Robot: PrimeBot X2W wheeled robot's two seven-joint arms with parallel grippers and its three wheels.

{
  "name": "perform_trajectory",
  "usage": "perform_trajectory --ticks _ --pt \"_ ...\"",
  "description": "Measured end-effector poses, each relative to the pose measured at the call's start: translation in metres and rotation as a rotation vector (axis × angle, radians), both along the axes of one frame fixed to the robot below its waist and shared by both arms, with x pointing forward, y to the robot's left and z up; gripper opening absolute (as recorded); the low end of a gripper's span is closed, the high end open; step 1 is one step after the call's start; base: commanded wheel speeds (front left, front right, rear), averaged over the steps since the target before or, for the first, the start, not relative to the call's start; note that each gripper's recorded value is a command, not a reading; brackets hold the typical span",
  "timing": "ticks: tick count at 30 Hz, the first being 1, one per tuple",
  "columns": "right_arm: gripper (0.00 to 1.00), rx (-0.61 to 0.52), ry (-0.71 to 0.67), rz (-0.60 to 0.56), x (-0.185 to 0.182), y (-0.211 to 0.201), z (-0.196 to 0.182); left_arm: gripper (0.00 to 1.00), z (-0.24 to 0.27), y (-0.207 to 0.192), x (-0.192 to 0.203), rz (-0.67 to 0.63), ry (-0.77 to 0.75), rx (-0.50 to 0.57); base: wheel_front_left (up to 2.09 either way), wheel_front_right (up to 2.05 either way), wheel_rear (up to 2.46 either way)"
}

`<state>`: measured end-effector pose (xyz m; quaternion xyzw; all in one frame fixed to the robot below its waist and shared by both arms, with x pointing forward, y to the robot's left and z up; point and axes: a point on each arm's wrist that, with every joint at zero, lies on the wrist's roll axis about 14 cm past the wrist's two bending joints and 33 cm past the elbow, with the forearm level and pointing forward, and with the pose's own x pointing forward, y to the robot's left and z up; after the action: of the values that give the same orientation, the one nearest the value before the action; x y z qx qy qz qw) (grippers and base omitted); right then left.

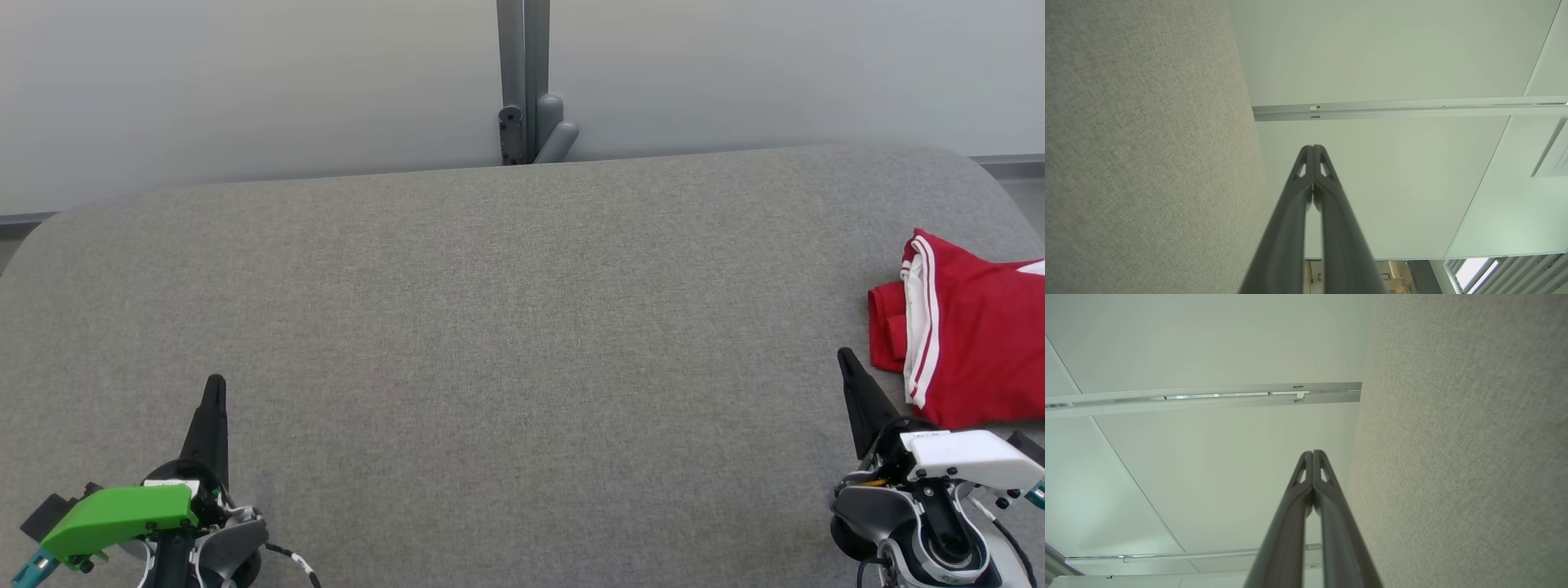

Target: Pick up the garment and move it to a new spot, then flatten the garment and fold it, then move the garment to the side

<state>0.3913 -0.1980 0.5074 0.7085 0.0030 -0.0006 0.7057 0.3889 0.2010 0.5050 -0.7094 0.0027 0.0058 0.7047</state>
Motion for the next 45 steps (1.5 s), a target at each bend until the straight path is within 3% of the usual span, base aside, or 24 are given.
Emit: perform_trajectory --ticks 45 --pt "0.00 0.000 0.000 0.000 0.0000 0.0000 0.0000 0.00 0.0000 -0.0001 0.0000 0.000 0.000 0.000 0.00 0.00 0.00"
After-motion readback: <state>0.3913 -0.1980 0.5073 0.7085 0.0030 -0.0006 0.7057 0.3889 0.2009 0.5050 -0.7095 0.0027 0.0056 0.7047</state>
